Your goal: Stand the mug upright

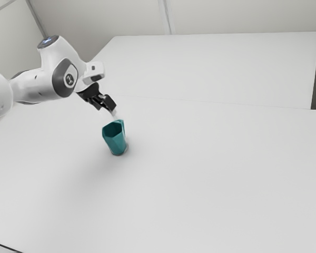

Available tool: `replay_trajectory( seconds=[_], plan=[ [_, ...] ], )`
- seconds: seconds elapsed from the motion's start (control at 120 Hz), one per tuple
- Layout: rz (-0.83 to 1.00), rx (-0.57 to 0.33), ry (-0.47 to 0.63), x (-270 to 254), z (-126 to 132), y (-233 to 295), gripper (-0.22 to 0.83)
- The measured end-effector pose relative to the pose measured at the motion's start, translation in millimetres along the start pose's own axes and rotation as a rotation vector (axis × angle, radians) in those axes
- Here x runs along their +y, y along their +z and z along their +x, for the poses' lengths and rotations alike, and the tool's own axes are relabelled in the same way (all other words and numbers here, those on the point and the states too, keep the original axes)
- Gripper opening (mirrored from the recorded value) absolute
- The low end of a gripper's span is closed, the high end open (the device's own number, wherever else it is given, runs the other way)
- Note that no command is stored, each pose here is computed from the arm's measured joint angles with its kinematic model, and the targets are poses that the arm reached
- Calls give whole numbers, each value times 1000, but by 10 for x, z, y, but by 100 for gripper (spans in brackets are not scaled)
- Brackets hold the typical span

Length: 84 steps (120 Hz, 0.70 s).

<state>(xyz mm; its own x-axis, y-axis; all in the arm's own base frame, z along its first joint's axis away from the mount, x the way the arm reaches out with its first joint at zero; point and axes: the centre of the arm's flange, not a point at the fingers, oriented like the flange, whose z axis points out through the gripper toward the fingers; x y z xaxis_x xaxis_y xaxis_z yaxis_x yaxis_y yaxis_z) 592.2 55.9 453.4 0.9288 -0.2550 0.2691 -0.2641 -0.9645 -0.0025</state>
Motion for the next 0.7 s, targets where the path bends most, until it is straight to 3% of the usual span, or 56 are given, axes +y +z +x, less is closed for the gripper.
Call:
replay_trajectory(
  seconds=[0.317, 0.7],
  plan=[
    [128, 27, 92, -66, 90, -1071, 57],
    [207, -51, 70, -155, 43, -1794, 59]
  ],
)
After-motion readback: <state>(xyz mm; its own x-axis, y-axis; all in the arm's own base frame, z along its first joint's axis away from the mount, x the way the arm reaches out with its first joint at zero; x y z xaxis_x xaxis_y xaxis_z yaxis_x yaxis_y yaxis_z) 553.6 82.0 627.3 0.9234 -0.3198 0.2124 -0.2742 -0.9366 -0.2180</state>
